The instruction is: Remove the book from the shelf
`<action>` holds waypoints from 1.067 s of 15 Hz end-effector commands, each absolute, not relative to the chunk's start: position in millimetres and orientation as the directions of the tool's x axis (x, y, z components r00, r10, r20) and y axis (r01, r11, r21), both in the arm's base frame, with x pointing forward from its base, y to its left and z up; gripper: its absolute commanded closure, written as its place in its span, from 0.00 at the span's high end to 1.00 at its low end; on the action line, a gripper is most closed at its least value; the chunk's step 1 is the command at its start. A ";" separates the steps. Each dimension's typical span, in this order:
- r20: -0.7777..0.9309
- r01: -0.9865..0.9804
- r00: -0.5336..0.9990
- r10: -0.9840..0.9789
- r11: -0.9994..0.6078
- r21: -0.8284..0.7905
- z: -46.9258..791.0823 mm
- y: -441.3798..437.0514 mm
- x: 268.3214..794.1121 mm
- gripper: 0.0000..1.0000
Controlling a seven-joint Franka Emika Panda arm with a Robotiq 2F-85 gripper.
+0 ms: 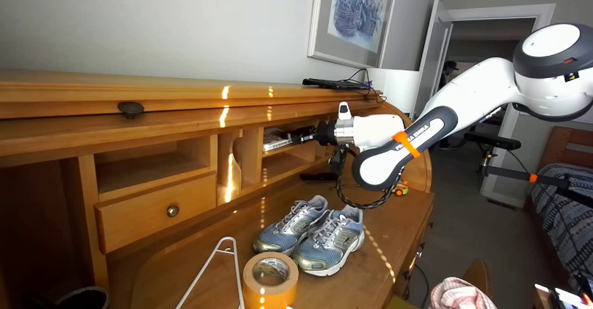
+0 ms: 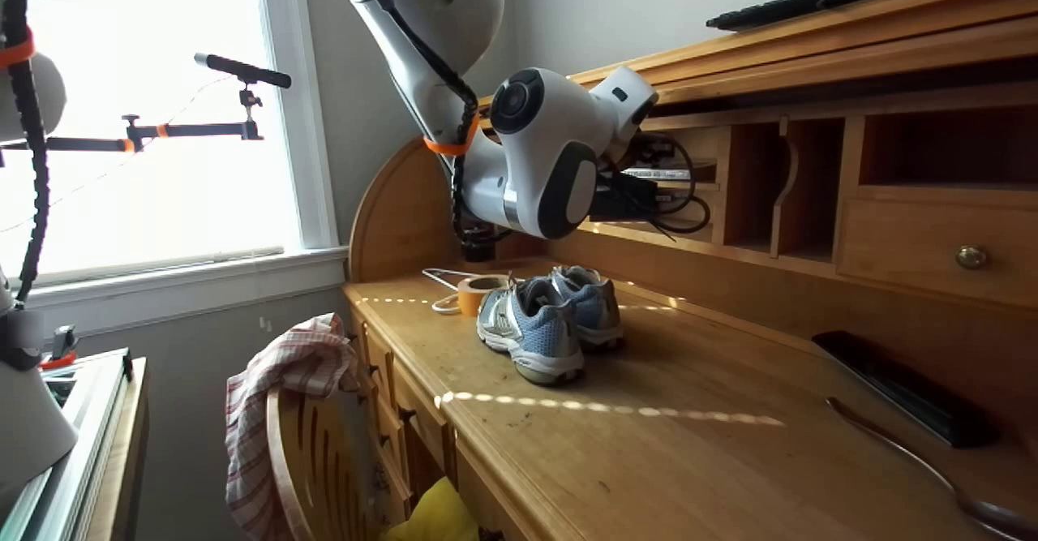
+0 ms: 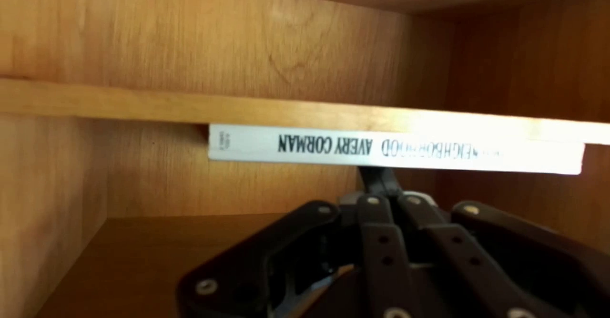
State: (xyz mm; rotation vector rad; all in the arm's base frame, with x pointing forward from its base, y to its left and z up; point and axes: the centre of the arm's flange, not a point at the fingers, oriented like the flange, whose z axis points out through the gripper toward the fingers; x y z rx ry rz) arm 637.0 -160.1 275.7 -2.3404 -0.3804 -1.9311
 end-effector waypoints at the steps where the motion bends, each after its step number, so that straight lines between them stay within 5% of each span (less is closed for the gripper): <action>1: 0.963 0.226 0.243 0.120 -0.972 0.063 268.4 -172.0 645.3 0.00; 16: 0.875 0.150 0.481 0.063 -0.989 -0.011 279.0 -170.1 620.0 0.00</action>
